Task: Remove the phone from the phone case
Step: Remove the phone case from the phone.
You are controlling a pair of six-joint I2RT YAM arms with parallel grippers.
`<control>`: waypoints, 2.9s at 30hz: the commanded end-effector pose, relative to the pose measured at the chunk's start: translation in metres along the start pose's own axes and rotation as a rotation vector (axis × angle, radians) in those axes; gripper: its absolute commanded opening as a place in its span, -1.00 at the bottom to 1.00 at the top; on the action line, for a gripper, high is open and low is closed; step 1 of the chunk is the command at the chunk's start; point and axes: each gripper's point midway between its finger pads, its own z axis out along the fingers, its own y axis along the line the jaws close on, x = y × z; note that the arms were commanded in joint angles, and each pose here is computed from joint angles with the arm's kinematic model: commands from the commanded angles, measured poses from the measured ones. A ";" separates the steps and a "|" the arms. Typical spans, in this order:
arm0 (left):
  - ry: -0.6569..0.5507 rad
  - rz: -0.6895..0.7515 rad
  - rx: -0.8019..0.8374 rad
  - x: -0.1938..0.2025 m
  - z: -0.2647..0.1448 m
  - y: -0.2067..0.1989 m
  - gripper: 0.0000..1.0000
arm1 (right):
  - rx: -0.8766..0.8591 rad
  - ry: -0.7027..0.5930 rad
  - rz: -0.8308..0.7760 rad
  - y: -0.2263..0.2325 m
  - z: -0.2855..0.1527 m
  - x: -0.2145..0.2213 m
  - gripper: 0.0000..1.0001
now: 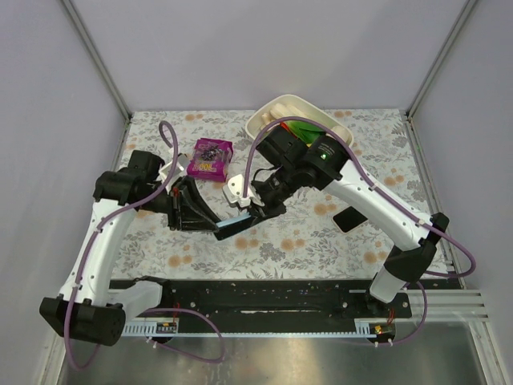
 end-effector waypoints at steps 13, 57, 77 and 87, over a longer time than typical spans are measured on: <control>-0.124 0.123 -0.076 -0.017 -0.017 0.018 -1.00 | -0.177 -0.220 -0.175 0.062 -0.020 -0.075 -1.00; 0.043 0.200 -0.021 0.005 -0.001 0.035 -1.00 | -0.429 -0.387 -0.191 0.122 -0.029 -0.112 -1.00; 0.042 0.232 -0.111 0.007 -0.018 0.050 -0.99 | -0.371 -0.341 -0.099 0.102 -0.019 -0.102 -1.00; 0.108 0.333 -0.314 0.002 -0.049 0.054 0.32 | -0.115 -0.318 0.135 0.039 -0.019 -0.061 -1.00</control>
